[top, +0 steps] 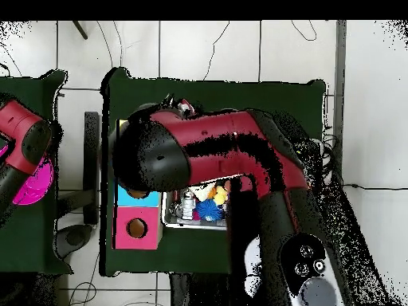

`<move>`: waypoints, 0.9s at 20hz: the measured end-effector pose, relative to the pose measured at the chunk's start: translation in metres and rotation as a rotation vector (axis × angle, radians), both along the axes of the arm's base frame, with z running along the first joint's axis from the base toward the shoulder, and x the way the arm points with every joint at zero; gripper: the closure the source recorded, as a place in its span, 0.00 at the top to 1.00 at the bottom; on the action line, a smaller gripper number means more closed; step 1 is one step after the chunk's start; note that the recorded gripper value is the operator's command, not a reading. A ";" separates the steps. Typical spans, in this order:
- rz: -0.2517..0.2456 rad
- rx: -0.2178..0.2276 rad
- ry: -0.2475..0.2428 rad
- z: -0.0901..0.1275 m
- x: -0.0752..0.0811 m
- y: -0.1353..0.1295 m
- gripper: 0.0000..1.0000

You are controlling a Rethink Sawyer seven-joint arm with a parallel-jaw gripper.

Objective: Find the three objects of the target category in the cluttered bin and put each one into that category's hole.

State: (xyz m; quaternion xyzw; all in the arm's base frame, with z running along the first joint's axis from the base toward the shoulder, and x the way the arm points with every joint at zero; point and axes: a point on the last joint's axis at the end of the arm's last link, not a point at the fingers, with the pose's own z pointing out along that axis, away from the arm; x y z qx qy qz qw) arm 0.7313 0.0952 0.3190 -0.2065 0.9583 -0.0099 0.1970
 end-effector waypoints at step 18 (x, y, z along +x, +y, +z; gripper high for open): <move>-0.077 0.022 -0.038 -0.013 0.026 0.016 0.00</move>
